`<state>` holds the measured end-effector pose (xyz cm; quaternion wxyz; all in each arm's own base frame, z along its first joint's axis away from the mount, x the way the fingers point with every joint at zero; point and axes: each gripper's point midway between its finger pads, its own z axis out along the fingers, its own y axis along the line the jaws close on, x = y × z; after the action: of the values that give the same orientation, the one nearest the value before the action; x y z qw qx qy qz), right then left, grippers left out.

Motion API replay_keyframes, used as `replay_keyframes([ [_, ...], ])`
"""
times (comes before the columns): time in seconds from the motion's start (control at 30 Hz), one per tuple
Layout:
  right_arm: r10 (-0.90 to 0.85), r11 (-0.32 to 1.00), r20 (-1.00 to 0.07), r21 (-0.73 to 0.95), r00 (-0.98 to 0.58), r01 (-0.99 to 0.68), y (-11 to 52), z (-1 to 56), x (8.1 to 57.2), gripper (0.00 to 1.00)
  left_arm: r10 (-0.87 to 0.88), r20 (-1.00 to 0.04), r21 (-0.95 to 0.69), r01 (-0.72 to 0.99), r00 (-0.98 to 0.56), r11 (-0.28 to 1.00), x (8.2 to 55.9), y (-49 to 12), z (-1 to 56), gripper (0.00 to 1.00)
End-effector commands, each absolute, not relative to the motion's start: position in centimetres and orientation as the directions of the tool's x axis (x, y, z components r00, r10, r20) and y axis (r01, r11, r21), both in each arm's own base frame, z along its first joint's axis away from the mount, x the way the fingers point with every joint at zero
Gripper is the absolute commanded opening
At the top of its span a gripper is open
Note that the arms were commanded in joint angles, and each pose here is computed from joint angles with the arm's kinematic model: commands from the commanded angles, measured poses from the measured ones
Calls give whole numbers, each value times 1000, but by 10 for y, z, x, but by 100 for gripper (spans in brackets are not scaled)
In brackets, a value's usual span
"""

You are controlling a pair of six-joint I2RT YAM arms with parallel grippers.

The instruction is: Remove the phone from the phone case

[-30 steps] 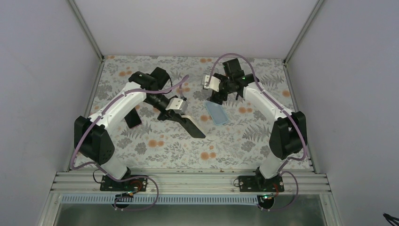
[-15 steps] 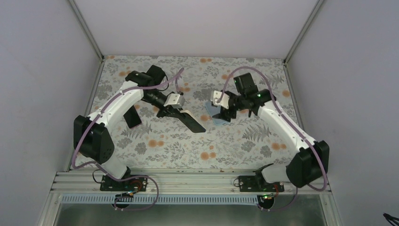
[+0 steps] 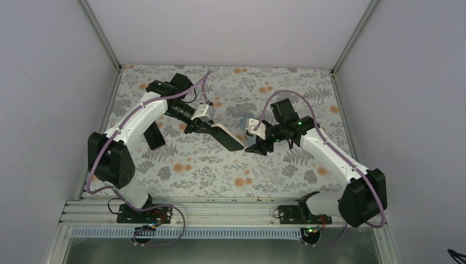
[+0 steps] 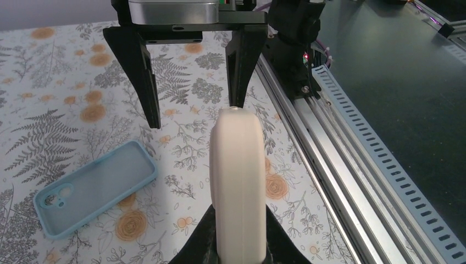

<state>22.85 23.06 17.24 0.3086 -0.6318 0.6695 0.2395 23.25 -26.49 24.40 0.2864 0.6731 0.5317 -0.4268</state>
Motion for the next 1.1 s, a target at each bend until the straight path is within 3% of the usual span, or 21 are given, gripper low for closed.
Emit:
replay_keyframes([
  [0.0, -650, 69, -760, -68, 7, -995, 244, 190, 232, 73, 373, -923, -31, 953, 88, -301, 228, -271, 266, 2],
  [0.67, -644, 69, -765, -89, 23, -994, 244, 199, 233, 70, 382, -921, -39, 955, 79, -293, 231, -272, 262, 2],
  [1.07, -666, 162, -743, -224, 61, -961, 245, 215, 277, 71, 360, -932, -99, 931, 36, -350, 215, -272, 264, 2],
])
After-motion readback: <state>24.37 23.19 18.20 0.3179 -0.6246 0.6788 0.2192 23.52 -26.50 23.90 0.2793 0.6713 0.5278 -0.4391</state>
